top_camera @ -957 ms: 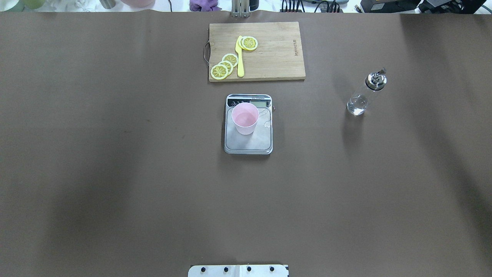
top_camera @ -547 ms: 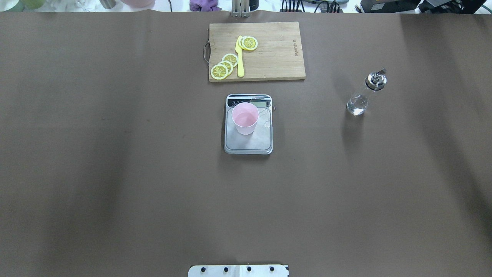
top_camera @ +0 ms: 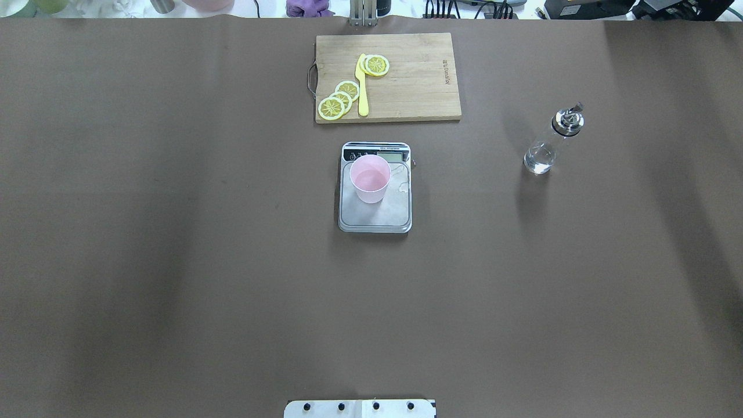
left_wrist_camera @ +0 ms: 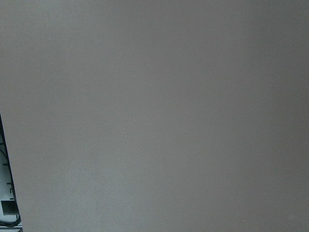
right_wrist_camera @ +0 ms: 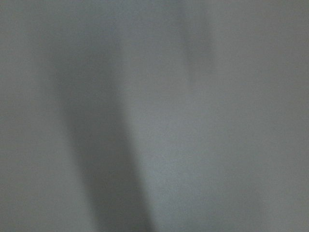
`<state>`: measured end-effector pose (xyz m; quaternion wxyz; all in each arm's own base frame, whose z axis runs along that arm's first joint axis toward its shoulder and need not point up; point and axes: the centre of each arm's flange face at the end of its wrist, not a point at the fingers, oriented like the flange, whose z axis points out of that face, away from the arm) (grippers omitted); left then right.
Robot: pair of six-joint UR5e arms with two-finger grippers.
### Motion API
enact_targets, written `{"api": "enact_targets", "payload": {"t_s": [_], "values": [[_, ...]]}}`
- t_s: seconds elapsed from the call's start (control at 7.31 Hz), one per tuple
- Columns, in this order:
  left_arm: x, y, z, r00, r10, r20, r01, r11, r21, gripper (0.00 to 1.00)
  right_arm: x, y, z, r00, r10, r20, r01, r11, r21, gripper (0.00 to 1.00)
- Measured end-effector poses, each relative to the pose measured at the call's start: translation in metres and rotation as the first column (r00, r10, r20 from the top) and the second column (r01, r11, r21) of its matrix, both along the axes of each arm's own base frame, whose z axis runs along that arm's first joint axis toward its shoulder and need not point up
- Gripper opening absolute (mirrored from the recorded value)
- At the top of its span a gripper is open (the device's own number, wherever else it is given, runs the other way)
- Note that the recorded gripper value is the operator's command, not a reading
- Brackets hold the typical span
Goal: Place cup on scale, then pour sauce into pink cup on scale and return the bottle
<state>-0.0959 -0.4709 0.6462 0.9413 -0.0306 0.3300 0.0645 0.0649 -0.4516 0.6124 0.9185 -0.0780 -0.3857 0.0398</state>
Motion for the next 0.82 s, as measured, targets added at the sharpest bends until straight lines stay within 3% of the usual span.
{"api": "enact_targets", "payload": {"t_s": [0.82], "values": [[0.0,-0.001,-0.002,1.0,0.005,-0.001,-0.005,1.0,0.007,0.99,0.015,-0.011,0.044,0.999,0.041,-0.007,-0.041,0.998,0.047,1.0]]}}
